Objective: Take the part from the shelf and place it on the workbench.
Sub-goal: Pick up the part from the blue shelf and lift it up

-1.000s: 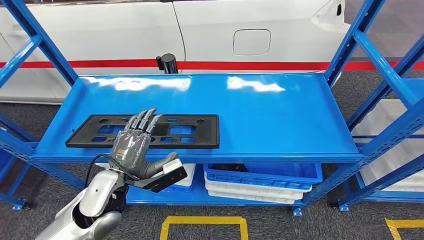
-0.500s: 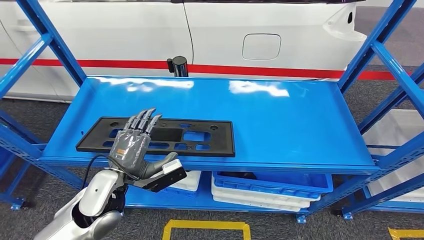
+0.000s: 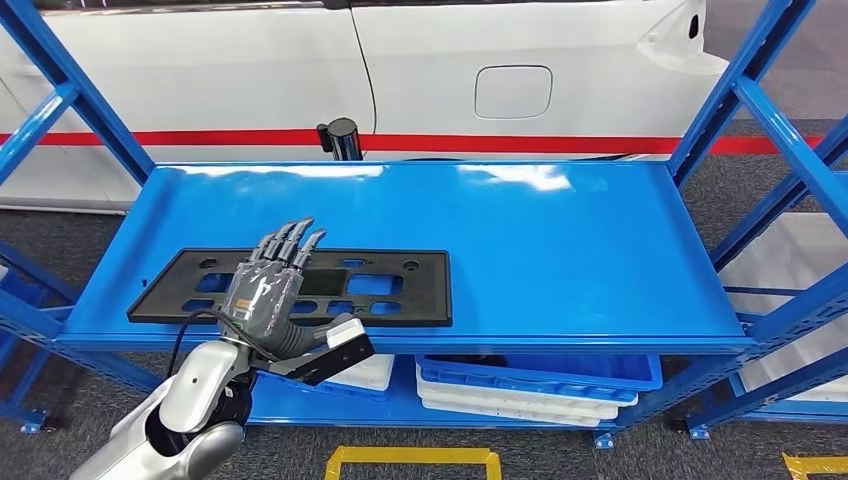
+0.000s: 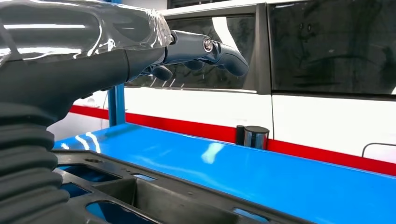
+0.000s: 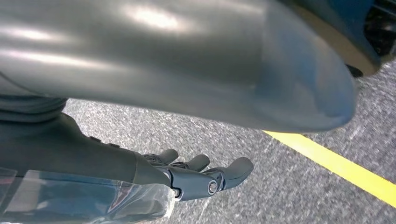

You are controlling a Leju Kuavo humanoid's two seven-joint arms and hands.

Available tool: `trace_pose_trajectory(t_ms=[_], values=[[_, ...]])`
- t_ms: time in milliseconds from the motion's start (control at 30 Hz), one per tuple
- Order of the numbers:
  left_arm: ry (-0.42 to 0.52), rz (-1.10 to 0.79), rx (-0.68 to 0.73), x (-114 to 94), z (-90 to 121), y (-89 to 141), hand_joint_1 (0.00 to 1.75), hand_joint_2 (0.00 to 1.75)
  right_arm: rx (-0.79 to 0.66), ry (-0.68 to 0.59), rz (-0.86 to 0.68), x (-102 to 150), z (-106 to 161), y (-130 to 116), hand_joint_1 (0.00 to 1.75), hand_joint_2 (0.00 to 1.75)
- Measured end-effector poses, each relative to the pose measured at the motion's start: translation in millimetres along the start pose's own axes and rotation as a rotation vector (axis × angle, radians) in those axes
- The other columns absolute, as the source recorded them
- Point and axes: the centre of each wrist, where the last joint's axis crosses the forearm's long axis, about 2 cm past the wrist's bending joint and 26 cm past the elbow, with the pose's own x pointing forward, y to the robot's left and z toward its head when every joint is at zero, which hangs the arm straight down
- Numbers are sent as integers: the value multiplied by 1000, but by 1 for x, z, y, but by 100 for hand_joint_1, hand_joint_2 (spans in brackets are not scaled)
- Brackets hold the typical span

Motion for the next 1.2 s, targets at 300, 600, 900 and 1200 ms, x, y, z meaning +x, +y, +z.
trace_pose_trajectory(t_ms=[300, 600, 900, 1200], values=[[6, 15, -18, -3, -1, -1, 0, 175, -1, -4, 2, 1, 0, -1, 0, 0], [2, 22, -33, -4, -2, -2, 0, 175, -3, -4, 1, 1, 0, -1, 0, 0], [1, 21, -35, -5, -3, -1, 0, 175, -2, -5, 0, 1, 0, 0, 0, 0], [6, 23, -52, -7, -3, -2, 0, 175, 1, -4, -1, 1, 0, -1, 0, 0]])
